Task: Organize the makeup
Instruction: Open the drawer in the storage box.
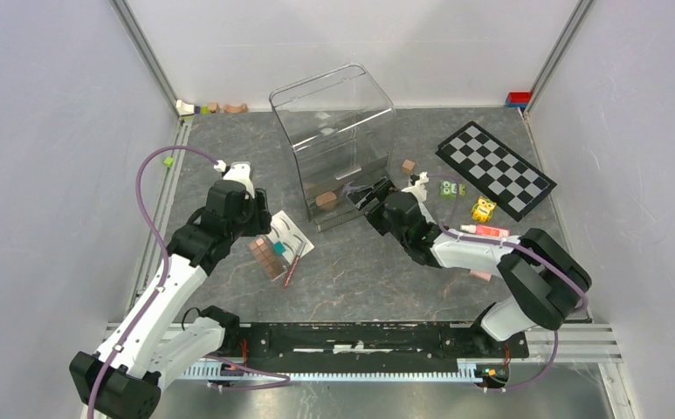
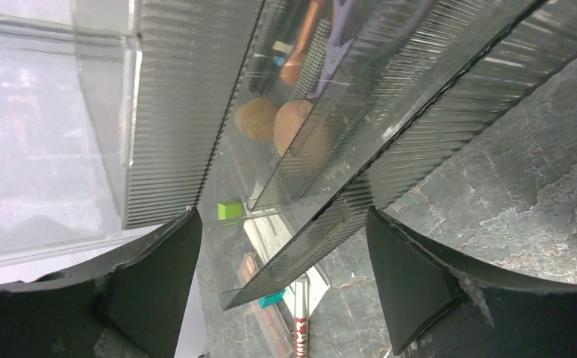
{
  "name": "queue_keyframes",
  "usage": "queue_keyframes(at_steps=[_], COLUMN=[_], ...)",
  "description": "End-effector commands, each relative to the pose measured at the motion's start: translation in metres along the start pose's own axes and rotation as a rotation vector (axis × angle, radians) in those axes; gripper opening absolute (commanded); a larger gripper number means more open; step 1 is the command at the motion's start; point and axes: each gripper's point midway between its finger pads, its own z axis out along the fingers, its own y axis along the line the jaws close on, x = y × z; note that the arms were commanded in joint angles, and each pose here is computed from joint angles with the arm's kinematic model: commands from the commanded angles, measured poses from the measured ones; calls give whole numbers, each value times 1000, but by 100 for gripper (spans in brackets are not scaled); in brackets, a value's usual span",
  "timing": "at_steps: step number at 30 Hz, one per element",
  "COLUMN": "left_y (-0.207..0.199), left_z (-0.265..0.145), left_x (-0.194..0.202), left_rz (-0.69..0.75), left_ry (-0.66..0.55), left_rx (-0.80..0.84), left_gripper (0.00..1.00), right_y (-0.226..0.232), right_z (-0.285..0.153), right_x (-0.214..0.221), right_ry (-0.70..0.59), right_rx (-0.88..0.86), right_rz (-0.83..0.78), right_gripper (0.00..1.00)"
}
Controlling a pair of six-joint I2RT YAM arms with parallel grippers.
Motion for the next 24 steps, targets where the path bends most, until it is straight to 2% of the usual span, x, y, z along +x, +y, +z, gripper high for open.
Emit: queue_keyframes(at_steps=[1, 8, 12, 17, 24], left_y=[-4, -5, -5, -5, -5], left_z=[-1, 0, 0, 0, 0], left_x=[-12, -11, -12, -12, -12], left_rz=[29, 30, 31, 30, 30], left_ry=[-41, -35, -37, -38, -39], left_rx=[27, 30, 31, 27, 27], left_gripper=[63, 63, 63, 63, 63], right_y=[-12, -15, -11, -9, -16], right_z=[9, 8, 3, -6, -20], right_x=[4, 8, 2, -5, -11], right_ry=[-1, 1, -17, -42, -56], right_rx=[89, 67, 48, 29, 29], right_rz=[17, 26, 15, 6, -2], right_gripper=[83, 60, 51, 35, 32])
